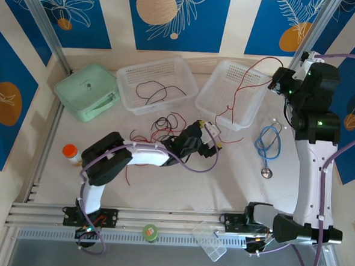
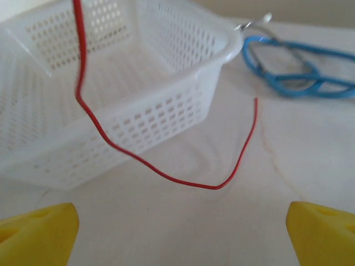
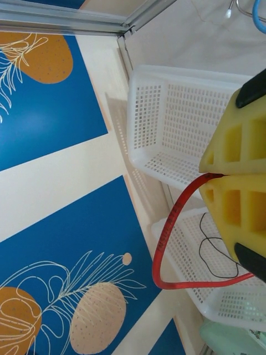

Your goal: Untangle the cables

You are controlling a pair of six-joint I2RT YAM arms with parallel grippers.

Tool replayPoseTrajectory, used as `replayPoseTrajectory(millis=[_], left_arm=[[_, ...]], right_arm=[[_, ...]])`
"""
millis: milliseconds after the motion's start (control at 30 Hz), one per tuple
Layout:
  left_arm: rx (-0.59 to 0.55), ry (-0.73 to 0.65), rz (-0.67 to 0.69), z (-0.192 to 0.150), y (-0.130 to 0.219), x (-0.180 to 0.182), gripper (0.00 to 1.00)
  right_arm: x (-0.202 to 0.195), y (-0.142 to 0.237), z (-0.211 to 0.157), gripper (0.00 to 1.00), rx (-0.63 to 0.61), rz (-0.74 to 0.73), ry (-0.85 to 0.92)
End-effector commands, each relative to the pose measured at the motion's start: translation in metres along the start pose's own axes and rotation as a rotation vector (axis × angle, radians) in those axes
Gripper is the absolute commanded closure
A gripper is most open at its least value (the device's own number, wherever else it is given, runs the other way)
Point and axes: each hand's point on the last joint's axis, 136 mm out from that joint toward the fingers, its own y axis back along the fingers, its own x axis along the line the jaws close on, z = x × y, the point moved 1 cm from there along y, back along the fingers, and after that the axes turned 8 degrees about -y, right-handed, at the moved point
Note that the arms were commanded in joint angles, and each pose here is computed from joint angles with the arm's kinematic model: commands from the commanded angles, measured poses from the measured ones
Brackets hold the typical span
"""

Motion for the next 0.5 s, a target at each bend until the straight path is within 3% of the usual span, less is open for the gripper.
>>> replayPoseTrajectory(millis=[0,200,467], left_arm=[[-0.073,0.016,0.131,0.023,-0.01,0.026,0.04],[-0.12,0.074,0.214,0.019,-0.008,0.048,0.05],[-0.278,0.138,0.076,0.045,-0.005,0.041,0.03]], right_arm=[[0.013,0.025,0.006,1.0,-0.013,0.045,-0.009],[0.025,0.055,0.012,1.0,-0.034,0.082,-0.001],[0.032,0.079,0.011,1.0,-0.041,0.115,0.004]])
